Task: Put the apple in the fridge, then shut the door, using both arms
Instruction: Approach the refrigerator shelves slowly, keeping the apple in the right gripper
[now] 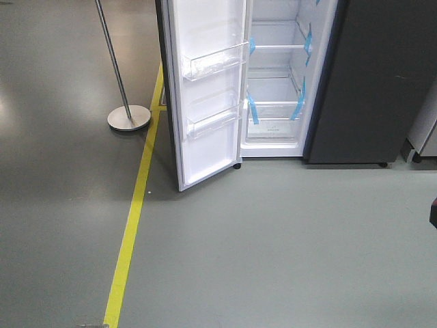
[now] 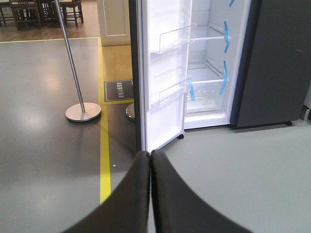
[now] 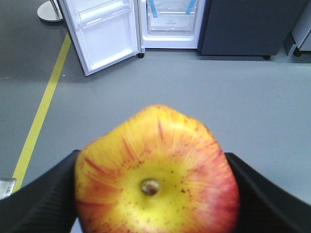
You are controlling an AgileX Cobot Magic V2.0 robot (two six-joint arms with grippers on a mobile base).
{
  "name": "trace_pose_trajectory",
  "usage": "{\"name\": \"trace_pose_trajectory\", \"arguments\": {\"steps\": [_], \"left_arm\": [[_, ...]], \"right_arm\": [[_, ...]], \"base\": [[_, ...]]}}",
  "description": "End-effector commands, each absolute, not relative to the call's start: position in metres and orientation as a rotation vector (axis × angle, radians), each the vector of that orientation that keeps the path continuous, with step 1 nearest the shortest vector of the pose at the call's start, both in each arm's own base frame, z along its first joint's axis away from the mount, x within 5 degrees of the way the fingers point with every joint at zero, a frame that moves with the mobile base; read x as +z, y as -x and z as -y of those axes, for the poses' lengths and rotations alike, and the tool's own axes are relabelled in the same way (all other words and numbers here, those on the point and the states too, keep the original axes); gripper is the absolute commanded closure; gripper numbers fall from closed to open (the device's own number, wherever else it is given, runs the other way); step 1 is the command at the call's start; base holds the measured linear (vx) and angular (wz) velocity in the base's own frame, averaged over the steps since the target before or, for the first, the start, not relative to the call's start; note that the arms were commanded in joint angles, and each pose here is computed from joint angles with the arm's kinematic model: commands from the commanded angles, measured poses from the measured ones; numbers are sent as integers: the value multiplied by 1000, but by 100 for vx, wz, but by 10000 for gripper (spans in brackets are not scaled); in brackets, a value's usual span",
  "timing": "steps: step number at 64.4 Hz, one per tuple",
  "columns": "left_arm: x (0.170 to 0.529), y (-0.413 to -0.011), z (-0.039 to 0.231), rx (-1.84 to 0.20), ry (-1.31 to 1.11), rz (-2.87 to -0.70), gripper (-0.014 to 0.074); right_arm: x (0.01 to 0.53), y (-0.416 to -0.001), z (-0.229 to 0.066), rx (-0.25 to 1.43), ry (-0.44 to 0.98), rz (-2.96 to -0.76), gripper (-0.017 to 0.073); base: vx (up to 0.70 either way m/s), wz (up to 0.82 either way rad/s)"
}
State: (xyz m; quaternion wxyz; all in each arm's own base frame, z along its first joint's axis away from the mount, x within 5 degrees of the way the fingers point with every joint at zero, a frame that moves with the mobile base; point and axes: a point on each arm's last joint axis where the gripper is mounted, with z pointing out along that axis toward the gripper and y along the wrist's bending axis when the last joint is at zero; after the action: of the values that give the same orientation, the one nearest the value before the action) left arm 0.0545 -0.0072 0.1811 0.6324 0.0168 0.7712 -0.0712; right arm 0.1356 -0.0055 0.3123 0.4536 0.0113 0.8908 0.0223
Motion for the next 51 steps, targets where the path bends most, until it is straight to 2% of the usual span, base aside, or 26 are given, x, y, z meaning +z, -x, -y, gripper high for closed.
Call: {"name": "trace_pose_trajectory", "arguments": {"steps": [1,51], "left_arm": [[181,-55,8,-174,-37,-1701,599],[181,-55,8,-174,-37,-1701,599]], "right_arm": [[327,-139,7,38,-39,-2100,372],[327,-139,7,38,-40,-2099,372]], "base": [[8,-1],[8,1]]}}
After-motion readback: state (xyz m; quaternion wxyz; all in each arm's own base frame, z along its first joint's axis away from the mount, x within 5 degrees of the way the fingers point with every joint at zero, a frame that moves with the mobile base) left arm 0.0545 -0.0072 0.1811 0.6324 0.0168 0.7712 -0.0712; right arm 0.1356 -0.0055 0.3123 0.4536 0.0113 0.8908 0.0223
